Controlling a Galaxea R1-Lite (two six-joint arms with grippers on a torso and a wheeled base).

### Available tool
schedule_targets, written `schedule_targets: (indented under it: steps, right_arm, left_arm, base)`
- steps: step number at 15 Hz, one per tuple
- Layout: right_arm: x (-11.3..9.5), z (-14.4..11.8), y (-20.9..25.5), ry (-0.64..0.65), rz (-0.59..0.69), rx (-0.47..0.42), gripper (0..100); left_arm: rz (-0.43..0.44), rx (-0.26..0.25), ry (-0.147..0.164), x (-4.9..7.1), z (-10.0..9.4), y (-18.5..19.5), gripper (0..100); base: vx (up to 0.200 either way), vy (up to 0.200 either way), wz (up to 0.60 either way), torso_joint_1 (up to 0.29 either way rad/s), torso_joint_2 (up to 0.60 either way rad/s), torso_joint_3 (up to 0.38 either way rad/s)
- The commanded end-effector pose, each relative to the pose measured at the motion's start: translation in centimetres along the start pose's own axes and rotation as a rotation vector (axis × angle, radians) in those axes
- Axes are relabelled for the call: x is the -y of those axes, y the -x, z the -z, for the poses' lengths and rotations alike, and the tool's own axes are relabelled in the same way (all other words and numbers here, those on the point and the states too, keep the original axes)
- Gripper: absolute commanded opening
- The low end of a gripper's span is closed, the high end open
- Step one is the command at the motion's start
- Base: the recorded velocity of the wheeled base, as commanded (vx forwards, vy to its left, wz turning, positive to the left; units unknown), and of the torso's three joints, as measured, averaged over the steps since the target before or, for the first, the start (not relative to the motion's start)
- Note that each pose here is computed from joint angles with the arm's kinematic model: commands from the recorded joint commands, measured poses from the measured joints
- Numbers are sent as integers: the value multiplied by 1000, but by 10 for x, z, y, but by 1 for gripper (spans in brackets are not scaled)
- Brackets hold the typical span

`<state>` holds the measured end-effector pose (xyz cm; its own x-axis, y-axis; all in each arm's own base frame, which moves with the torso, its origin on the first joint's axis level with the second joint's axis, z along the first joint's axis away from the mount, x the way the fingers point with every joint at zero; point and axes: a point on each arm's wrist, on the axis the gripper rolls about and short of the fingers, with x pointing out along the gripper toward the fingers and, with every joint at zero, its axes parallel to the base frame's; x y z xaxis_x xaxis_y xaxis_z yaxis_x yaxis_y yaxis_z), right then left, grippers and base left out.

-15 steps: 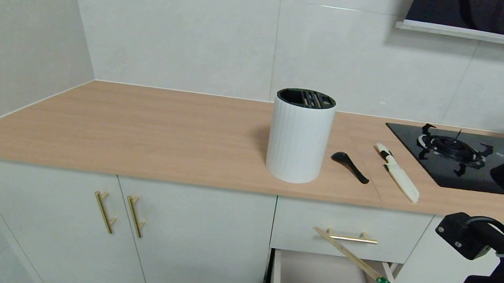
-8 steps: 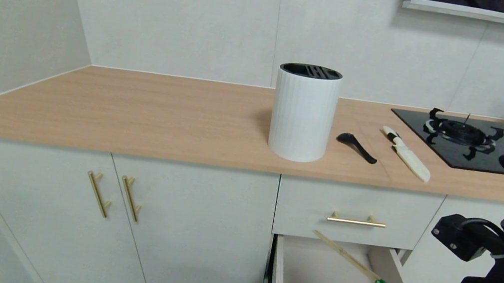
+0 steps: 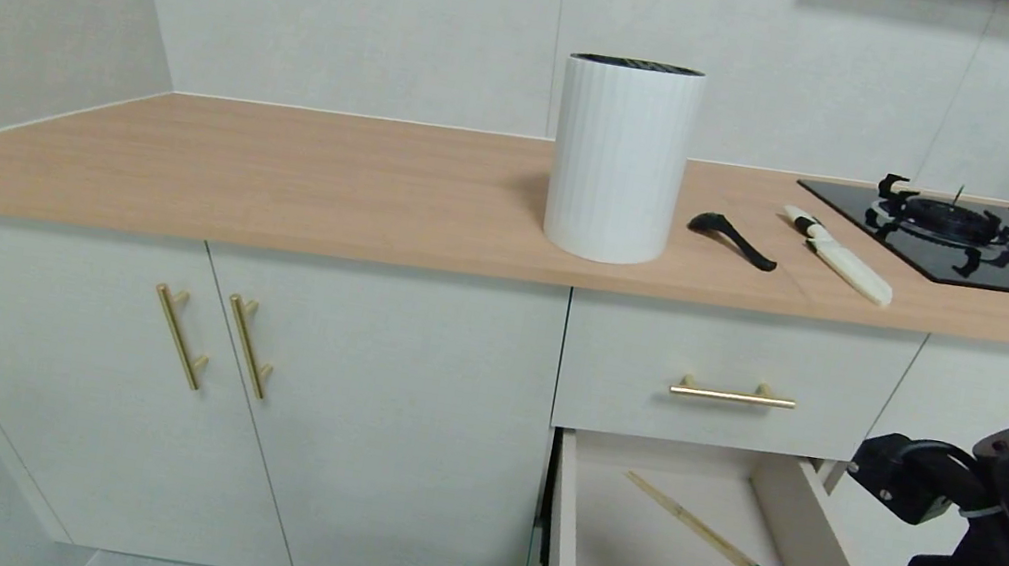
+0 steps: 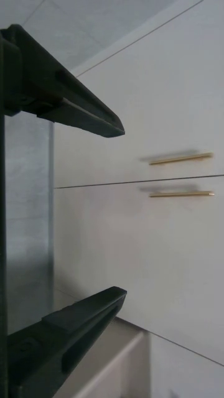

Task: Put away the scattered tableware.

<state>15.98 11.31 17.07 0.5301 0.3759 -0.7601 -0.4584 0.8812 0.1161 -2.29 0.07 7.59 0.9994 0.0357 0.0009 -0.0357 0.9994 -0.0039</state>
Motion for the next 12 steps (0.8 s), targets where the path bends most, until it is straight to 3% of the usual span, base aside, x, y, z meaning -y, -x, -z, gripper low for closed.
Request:
schedule_targets:
  steps: [1, 6, 12]
  right_arm:
    - [0, 0, -4, 0, 3, -14, 0]
    - [0, -1, -7, 0, 4, -10, 0]
    - [5, -14, -31, -25, 22, 19, 0]
  left_arm:
    - [-1, -2, 1, 0, 0, 0, 100]
    - [-3, -2, 1, 0, 0, 0, 100]
    - [-1, -2, 1, 0, 0, 0, 100]
  base:
    - [0, 0, 0, -149, 466, 310]
    - [0, 0, 0, -115, 411, 284]
    - [0, 0, 0, -10, 47, 35]
